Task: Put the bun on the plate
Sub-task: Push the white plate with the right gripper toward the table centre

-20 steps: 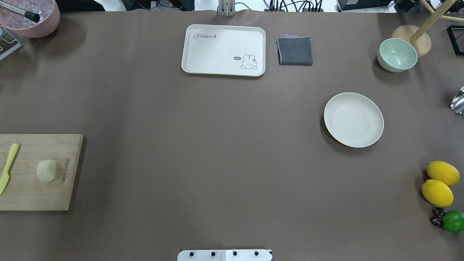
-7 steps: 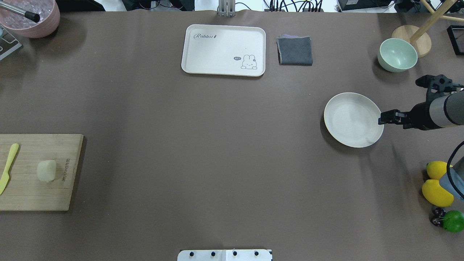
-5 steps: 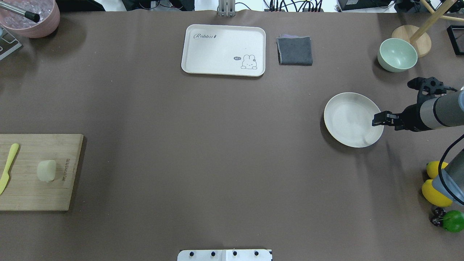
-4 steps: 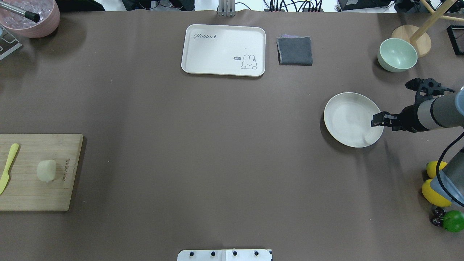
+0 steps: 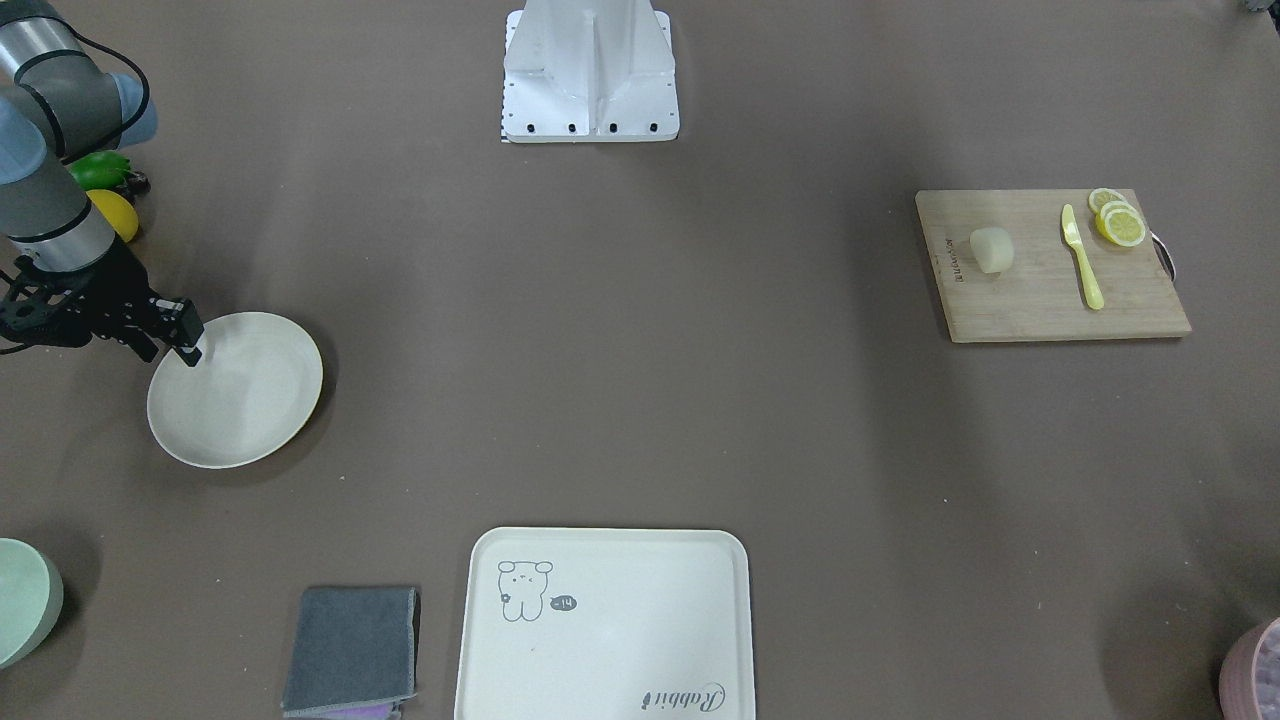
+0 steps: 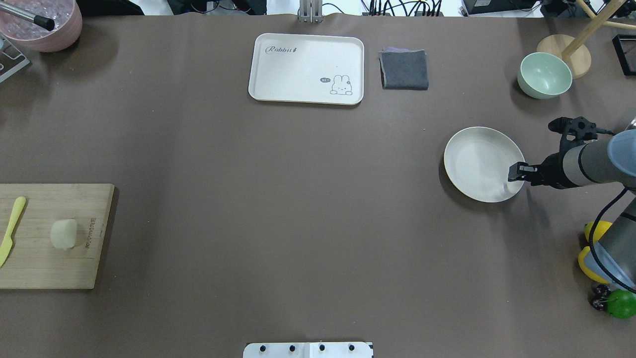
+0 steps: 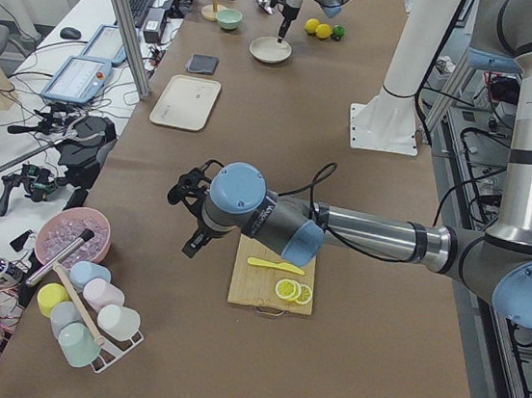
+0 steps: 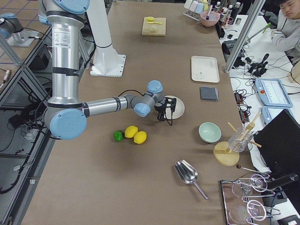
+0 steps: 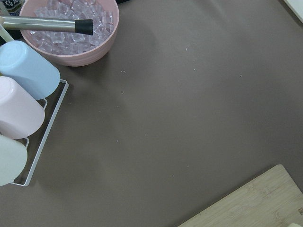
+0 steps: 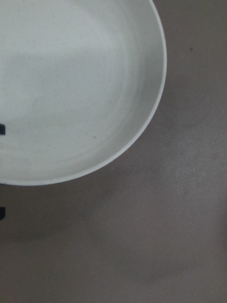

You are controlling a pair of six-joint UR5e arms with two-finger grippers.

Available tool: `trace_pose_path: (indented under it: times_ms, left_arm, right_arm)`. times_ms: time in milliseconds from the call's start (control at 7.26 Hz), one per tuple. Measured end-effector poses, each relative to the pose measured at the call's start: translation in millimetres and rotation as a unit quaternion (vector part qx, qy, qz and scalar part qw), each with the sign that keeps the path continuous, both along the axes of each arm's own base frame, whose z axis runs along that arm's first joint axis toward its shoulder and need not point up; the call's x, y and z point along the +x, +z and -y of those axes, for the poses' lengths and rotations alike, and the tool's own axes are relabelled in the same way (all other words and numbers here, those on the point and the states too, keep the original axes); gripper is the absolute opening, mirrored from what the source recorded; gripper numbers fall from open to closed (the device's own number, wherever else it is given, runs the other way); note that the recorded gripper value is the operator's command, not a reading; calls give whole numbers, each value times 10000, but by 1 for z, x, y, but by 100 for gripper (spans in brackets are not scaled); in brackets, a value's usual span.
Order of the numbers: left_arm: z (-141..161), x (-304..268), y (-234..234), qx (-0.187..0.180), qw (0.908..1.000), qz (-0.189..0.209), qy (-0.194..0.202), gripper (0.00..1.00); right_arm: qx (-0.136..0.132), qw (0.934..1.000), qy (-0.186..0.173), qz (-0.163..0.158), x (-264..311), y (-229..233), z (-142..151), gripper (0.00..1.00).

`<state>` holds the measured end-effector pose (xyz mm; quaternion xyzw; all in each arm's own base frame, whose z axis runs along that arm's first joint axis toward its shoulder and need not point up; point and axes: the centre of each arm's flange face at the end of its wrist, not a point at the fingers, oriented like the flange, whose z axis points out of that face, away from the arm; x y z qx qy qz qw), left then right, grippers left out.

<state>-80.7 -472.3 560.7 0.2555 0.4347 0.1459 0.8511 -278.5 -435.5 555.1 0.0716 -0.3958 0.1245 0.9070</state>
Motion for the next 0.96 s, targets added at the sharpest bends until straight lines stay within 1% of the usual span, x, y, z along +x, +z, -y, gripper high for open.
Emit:
trace_pose_path:
  times_ms: [138, 275, 688, 826, 964]
  left_arm:
    - [0, 0, 0, 5, 10000, 0, 1, 98]
    - [0, 0, 0, 8, 10000, 1, 3, 98]
    - [-6, 0, 5, -9, 10000, 2, 5, 98]
    - [-7, 0, 7, -11, 10000, 3, 4, 98]
    - [-9, 1, 8, -17, 10000, 2, 6, 98]
  right_arm:
    - [-10, 10000, -12, -21, -2, 2, -1, 28]
    - [-14, 10000, -12, -40, -5, 3, -3, 0]
    - [28, 10000, 8, -2, -8, -4, -5, 0]
    - [41, 9999, 69, 97, -8, -16, -6, 0]
    - [14, 9994, 200, 275, -7, -36, -7, 0]
